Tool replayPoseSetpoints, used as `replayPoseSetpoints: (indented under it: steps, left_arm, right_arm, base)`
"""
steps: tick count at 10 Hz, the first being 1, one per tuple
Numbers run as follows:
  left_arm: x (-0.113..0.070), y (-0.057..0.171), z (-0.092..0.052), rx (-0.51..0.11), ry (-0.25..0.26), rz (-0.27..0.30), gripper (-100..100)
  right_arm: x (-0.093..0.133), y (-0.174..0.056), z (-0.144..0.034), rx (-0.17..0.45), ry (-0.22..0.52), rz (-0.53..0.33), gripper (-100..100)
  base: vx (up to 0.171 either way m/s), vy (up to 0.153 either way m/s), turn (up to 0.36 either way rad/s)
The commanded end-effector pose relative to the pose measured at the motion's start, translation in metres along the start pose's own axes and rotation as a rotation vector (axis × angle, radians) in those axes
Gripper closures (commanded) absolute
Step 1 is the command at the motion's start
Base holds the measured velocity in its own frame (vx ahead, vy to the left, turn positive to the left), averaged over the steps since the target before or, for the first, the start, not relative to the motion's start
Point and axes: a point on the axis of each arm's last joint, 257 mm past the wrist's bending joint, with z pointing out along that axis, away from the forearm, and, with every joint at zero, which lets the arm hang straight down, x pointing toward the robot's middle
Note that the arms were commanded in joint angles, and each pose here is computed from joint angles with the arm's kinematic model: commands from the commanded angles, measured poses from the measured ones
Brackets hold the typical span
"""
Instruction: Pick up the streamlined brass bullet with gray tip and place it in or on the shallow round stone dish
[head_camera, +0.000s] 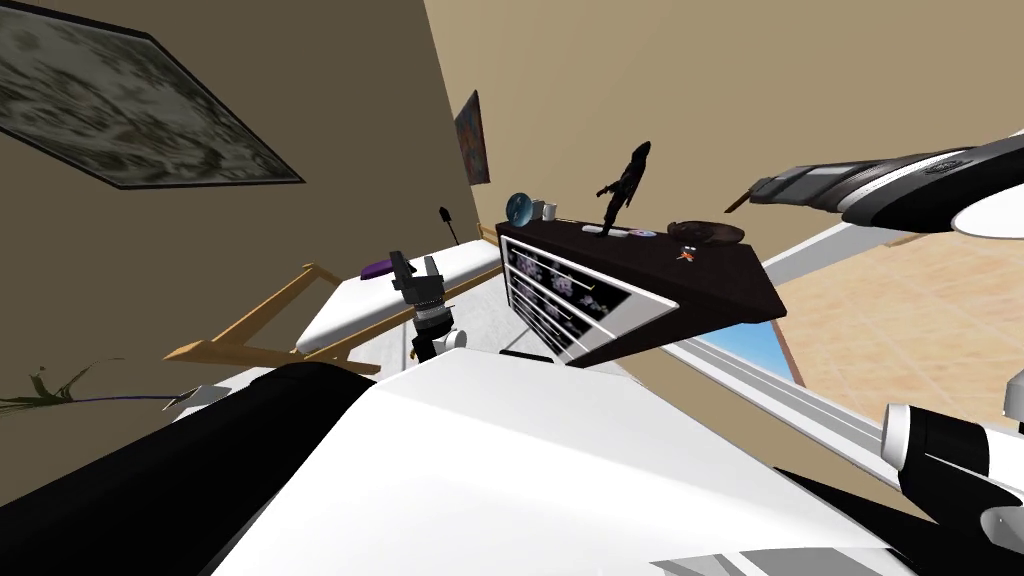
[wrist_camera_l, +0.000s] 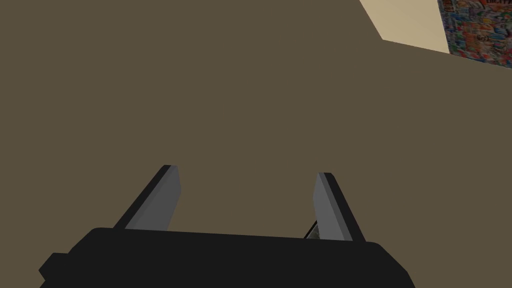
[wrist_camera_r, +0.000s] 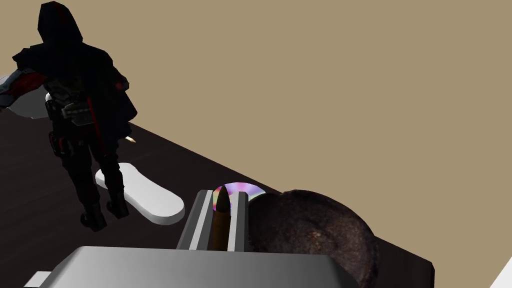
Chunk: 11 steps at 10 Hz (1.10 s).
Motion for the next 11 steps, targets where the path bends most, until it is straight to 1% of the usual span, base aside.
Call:
replayPoseSetpoints:
  steps: [1, 5, 8, 9, 10, 11]
  left_arm:
    - [0.0, 0.0, 0.0, 0.0, 0.0, 0.0, 0]
    - [0.0, 0.0, 0.0, 0.0, 0.0, 0.0, 0]
    - [0.0, 0.0, 0.0, 0.0, 0.0, 0.0, 0]
    - [0.0, 0.0, 0.0, 0.0, 0.0, 0.0, 0]
    - [0.0, 0.0, 0.0, 0.0, 0.0, 0.0, 0]
    - [0.0, 0.0, 0.0, 0.0, 0.0, 0.0, 0]
  right_arm:
    - [0.003, 0.02, -0.003, -0.038, -0.007, 0.004, 100]
    - [0.012, 0.066, -0.011, -0.126, -0.023, 0.016, 100]
    - [0.018, 0.092, -0.017, -0.178, -0.032, 0.023, 100]
    - [0.022, 0.109, -0.023, -0.212, -0.037, 0.028, 100]
    - [0.017, 0.102, -0.018, -0.194, -0.035, 0.025, 100]
    - [0.018, 0.104, -0.019, -0.197, -0.034, 0.025, -100]
  base:
    - [0.03, -0.035, 0.146]
    - [0.04, -0.043, 0.116]
    - [0.034, -0.036, 0.108]
    - [0.036, -0.044, 0.144]
    - [0.02, -0.027, 0.03]
    - [0.004, -0.006, -0.004]
